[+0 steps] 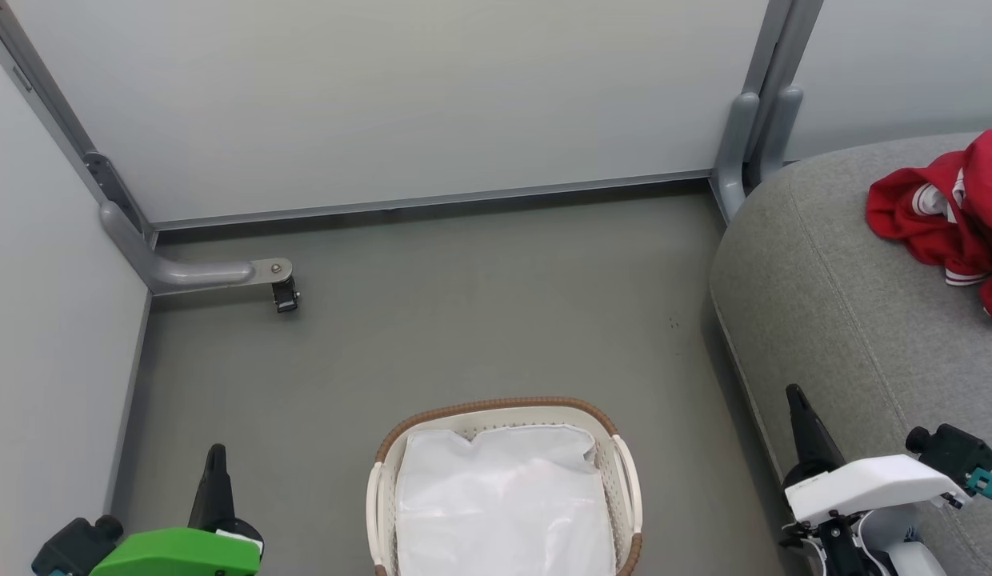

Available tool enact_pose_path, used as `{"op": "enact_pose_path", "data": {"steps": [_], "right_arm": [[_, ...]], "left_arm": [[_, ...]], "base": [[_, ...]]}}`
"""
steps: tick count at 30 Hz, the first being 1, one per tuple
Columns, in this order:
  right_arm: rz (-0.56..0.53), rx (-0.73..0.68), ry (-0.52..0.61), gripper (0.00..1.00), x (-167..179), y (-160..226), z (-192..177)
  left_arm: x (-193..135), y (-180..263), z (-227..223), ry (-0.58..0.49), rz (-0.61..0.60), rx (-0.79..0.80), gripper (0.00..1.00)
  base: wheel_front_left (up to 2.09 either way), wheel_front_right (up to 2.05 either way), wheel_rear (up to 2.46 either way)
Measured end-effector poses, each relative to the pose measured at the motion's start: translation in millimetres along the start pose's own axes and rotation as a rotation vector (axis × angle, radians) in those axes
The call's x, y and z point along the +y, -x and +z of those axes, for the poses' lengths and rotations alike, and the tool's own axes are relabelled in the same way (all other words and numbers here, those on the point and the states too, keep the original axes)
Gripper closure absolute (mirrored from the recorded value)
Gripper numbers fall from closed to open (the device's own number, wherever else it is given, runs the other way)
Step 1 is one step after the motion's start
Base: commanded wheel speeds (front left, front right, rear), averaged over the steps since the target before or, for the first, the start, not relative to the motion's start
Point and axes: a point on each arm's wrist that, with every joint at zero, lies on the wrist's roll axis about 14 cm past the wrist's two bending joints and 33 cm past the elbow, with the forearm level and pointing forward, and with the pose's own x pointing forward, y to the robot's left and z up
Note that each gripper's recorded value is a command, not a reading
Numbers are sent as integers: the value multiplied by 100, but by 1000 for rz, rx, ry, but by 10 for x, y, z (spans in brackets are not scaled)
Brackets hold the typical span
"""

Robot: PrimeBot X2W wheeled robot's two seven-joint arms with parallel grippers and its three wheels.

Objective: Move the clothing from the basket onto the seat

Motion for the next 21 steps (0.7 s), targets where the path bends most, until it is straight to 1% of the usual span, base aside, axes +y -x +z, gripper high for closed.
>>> {"op": "enact_pose_path", "data": {"steps": [21], "right_arm": [[-17, -13, -234, 100, -45, -12, 102]], "left_arm": [[-106, -93, 97, 210, -31, 0, 100]], "base": [[0, 0, 0]]}}
